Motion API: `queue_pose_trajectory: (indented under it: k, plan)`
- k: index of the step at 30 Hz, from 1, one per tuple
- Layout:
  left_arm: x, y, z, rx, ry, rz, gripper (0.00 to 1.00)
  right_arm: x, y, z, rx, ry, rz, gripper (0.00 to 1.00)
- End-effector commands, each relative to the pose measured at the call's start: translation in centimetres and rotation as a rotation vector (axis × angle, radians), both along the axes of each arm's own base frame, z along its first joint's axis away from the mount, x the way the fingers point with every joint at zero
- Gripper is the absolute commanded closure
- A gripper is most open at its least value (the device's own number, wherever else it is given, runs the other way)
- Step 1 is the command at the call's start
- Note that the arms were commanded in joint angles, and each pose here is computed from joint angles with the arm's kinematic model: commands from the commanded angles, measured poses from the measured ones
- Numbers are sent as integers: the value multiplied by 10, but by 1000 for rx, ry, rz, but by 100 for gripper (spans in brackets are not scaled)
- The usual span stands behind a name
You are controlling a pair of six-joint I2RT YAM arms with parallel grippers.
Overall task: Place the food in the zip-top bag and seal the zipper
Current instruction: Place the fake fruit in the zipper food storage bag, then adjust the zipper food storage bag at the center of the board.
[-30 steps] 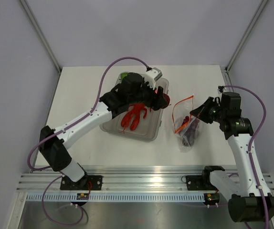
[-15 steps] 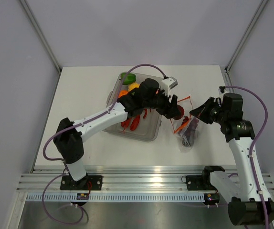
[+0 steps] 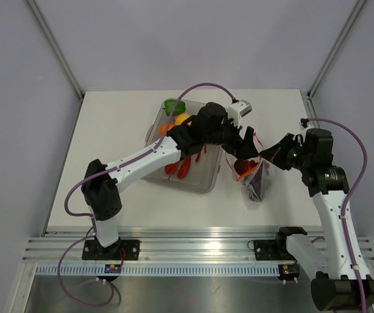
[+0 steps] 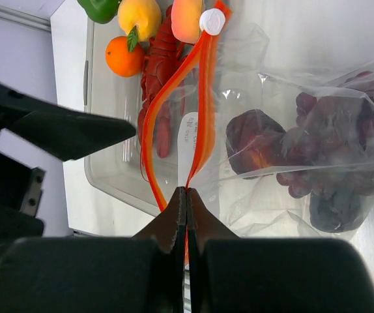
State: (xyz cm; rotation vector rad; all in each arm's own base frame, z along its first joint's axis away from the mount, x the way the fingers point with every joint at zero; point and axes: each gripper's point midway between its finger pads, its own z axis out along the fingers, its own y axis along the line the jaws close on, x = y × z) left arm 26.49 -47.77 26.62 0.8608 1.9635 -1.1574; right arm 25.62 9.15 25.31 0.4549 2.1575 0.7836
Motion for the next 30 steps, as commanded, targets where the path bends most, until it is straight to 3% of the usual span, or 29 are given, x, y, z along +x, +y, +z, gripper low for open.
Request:
queue_pose_trajectory:
  k: [1,4,5,7,8,12,15,18,22,24,26,29,30]
  plan:
    - [-15,19,75,-139,-118,-17,15,-1,2,11,4,-44,11,100]
    - [-10,33,74,-122,-120,30,36,-1,3,13,7,-48,15,100]
    - [0,39,70,-101,-124,91,50,-1,3,15,9,-53,18,100]
    - [16,48,49,-49,-89,169,56,-1,3,15,9,-54,17,100]
    - [26,54,35,-15,-69,227,53,-1,3,16,9,-55,15,100]
    - [39,60,-13,80,56,285,20,-2,3,13,8,-48,17,100]
    - [34,57,-36,95,110,273,17,-3,2,11,7,-45,14,100]
    - [29,53,-51,99,149,251,21,-3,2,11,8,-45,13,100]
    - [23,48,-58,100,169,220,40,-2,2,9,10,-42,10,100]
    - [22,46,-64,123,166,216,42,-1,3,10,13,-43,14,100]
    - [26,46,-64,144,154,230,57,0,3,11,12,-43,13,100]
    - [25,45,-58,153,154,223,100,0,0,12,-8,-42,9,100]
    - [23,44,-44,124,137,210,100,-1,-1,18,-20,-58,11,100]
